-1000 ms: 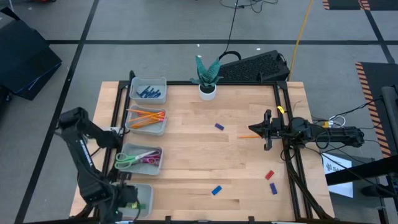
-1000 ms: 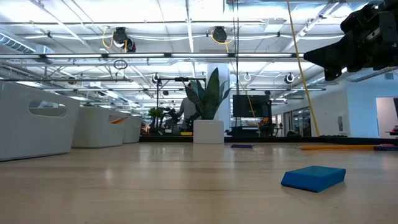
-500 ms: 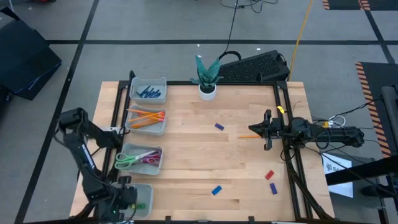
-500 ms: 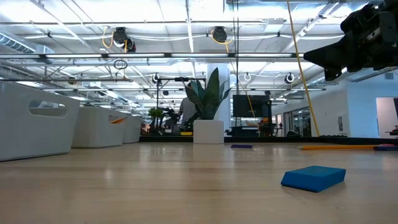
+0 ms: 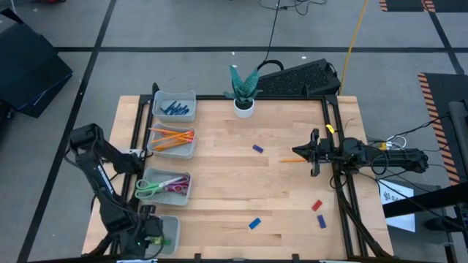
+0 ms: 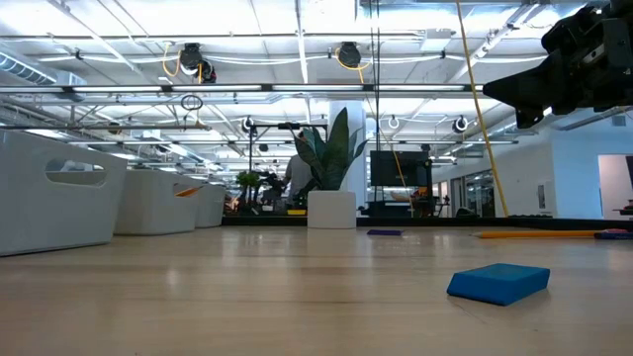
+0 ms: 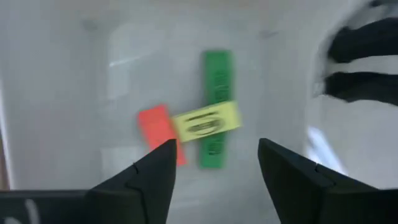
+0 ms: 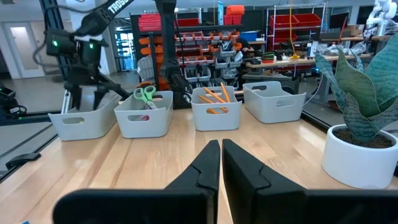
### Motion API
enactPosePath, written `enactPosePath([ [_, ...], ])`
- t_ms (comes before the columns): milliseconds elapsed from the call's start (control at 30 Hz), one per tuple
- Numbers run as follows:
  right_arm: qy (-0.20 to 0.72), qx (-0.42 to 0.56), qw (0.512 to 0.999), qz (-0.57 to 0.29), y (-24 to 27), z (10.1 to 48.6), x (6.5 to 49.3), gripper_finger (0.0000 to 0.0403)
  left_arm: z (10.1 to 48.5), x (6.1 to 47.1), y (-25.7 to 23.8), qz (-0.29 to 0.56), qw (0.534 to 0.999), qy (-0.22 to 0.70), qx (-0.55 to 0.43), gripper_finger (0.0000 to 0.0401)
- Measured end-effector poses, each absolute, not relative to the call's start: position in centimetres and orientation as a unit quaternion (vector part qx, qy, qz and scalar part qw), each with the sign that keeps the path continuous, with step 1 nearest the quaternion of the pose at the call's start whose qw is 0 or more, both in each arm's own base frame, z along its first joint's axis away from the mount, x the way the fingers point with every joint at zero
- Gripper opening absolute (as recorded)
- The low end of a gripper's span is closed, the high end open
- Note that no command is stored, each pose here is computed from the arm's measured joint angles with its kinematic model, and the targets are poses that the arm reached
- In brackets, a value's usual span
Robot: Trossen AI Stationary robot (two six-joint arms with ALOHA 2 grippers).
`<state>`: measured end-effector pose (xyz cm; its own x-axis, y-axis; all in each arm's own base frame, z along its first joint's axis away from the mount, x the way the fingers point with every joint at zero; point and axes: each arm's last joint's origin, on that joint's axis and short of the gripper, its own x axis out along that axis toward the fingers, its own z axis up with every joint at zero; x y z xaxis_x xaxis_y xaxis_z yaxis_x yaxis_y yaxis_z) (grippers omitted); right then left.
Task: Sort crayons/erasers/pens/pencils in bins
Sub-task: Put the purple eraser into the bottom
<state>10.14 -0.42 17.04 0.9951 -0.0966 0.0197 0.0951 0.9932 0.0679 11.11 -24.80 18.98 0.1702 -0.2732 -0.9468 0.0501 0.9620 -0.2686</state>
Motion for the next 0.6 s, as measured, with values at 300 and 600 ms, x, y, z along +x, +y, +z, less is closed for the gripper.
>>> enactPosePath([
  [300,-0.011,0.033,0.998,-0.048,-0.4,17.0,10.1,0.0013,24.8,12.5,-25.5,-0.194,0.799,0.56,-0.106,0.0215],
  [600,-0.011,0.033,0.998,-0.048,-0.4,17.0,10.1,0.0013,29.5,14.3,-26.4,-0.24,0.879,0.406,-0.072,0.0204],
])
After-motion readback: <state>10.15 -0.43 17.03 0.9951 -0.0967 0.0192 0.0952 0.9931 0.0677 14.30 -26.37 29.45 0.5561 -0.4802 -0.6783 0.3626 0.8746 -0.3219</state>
